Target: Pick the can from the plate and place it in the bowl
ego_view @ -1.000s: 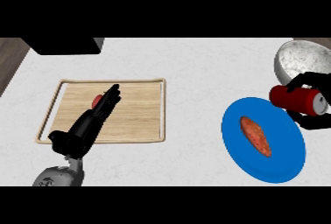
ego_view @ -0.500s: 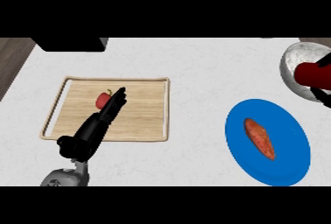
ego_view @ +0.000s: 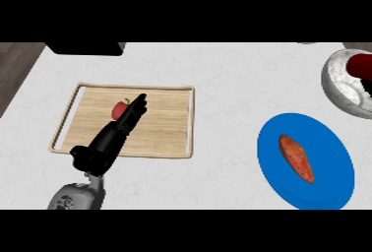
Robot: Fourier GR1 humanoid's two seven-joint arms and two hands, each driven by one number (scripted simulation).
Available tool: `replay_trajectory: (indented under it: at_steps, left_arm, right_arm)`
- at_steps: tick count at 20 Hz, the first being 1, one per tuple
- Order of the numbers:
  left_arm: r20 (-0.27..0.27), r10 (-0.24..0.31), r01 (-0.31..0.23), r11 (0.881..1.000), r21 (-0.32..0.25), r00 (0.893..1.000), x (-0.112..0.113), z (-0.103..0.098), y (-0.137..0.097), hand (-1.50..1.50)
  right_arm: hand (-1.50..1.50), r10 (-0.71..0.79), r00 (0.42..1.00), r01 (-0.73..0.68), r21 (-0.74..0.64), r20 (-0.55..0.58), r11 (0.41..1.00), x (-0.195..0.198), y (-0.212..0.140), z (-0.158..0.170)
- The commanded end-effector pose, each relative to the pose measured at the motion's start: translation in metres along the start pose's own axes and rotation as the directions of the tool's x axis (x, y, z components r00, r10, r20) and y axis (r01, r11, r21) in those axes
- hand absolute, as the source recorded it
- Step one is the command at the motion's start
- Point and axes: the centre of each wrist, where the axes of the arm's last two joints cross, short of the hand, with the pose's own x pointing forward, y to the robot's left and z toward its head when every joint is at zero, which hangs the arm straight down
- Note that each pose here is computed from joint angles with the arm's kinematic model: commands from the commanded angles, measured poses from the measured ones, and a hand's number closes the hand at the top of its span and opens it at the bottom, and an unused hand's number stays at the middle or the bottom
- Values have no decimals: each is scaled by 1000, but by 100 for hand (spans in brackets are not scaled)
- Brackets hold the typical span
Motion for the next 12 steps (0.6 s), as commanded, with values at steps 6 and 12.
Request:
replay_trajectory:
  at_steps: [6,12]
  left_arm:
    - [24,-7,8,999,-36,1000,11,-11,-7,0]
    - [25,4,-3,999,-54,1000,2,-3,-12,0]
  right_arm:
    - [150,6,983,65,385,-181,921,-32,18,13]
    - [-150,-170,978,202,346,-121,916,-28,17,0]
